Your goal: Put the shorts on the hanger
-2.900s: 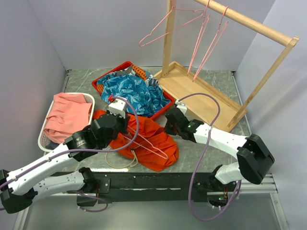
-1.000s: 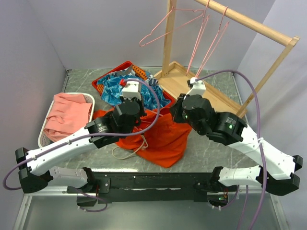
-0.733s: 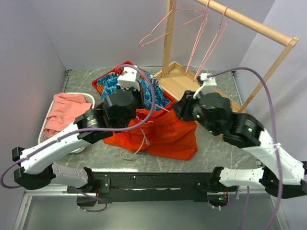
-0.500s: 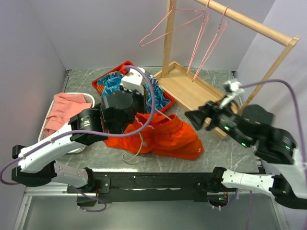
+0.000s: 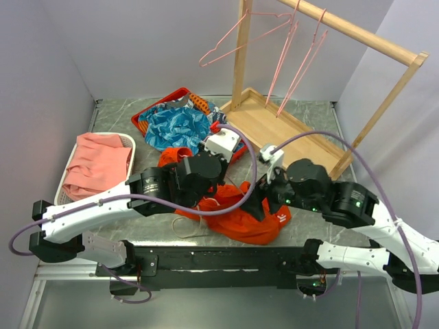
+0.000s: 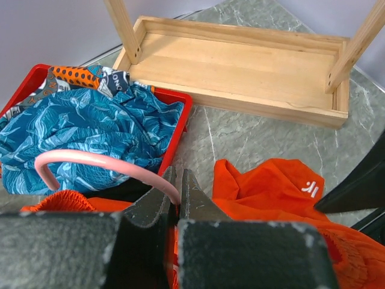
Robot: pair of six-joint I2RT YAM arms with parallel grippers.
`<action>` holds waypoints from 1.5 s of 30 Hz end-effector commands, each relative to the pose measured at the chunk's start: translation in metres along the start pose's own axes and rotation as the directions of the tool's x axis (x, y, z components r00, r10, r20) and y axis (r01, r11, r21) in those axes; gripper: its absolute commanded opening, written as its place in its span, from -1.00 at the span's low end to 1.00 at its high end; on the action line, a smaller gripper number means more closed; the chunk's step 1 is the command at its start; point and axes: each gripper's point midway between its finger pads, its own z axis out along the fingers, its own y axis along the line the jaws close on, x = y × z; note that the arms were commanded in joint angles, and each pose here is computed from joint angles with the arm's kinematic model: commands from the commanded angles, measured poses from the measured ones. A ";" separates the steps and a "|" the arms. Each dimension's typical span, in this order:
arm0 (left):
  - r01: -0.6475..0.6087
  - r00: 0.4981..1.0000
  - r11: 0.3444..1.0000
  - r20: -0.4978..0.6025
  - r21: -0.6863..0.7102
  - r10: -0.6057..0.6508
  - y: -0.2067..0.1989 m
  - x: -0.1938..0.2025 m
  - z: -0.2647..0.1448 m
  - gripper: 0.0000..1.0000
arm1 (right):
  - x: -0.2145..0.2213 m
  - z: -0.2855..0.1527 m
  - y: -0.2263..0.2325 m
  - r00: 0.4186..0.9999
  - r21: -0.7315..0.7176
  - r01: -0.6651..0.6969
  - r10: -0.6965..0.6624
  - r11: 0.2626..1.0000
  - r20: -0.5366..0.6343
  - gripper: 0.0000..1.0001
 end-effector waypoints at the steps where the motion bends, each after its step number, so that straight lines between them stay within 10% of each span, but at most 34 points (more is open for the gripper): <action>1: 0.072 0.992 0.997 0.101 0.021 -0.074 0.001 -0.026 -0.007 -0.98 | 0.010 0.001 0.015 0.999 -0.084 0.025 -0.027 0.996 -0.018 0.63; 17: 0.157 0.975 0.984 0.148 0.081 -0.167 -0.002 -0.037 -0.015 -0.98 | 0.039 0.041 0.003 0.997 0.025 -0.044 0.046 0.999 -0.068 -0.12; 21: 0.176 0.971 0.981 0.148 0.086 -0.188 -0.006 -0.037 -0.012 -0.98 | 0.044 0.044 -0.005 0.995 0.077 -0.059 0.065 0.995 -0.075 -1.00; 27: 0.212 0.962 0.974 0.158 0.082 -0.223 -0.007 -0.046 -0.012 -0.52 | 0.038 0.035 -0.008 0.995 0.101 -0.100 0.101 0.990 -0.006 -1.00; 29: 0.221 0.959 0.971 0.162 0.085 -0.233 -0.006 -0.050 -0.014 0.17 | 0.036 0.033 -0.011 0.993 0.119 -0.120 0.119 0.986 0.018 -1.00; 34: 0.203 0.965 0.971 0.142 0.128 -0.221 -0.009 -0.053 -0.021 0.82 | 0.035 0.025 -0.016 0.985 0.136 -0.167 0.158 0.977 0.069 -1.00; 45: 0.297 0.925 0.924 0.169 0.240 -0.341 0.011 -0.078 -0.064 0.93 | 0.044 -0.022 -0.044 0.963 0.249 -0.267 0.251 0.931 0.097 -1.00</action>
